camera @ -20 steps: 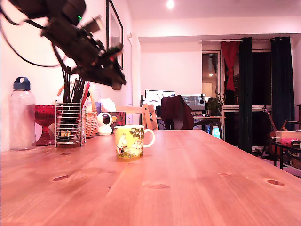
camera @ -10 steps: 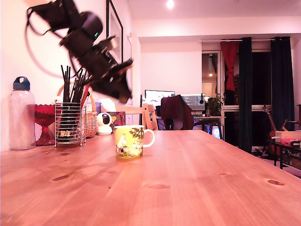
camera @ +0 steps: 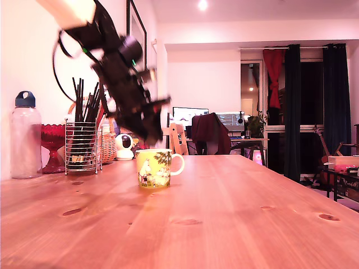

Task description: Pick the coffee capsule and then drop it inside the coffee cup in front of you

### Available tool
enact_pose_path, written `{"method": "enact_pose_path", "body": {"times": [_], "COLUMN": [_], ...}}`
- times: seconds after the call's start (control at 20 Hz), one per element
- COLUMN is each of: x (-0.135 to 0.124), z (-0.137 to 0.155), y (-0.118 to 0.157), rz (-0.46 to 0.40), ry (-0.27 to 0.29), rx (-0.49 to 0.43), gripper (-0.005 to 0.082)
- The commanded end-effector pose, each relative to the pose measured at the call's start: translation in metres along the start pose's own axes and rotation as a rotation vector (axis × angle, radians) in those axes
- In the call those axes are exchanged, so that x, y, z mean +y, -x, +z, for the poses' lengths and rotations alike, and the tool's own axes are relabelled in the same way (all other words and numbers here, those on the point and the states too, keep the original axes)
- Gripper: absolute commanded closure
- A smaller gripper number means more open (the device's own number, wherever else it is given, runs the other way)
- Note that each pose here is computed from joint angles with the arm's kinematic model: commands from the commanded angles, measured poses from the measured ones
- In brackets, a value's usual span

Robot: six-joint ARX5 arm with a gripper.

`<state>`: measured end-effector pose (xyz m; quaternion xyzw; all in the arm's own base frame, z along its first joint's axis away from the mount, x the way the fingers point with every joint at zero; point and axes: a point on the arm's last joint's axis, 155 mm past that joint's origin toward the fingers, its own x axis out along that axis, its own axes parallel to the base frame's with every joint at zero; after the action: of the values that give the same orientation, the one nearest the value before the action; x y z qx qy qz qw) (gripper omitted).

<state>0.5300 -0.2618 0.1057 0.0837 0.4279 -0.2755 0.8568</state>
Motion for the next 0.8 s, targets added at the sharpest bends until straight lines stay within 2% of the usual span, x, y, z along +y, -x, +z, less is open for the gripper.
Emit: {"method": "enact_pose_path", "body": {"times": [0.0,0.75], "x": [0.0031,0.0094], "z": [0.0014,0.0009], "y": [-0.0035,-0.0029], "rz": [0.018,0.038], "ry": [-0.010,-0.005], "rx": [-0.004,-0.003], "gripper": [0.0571,0.0571]}}
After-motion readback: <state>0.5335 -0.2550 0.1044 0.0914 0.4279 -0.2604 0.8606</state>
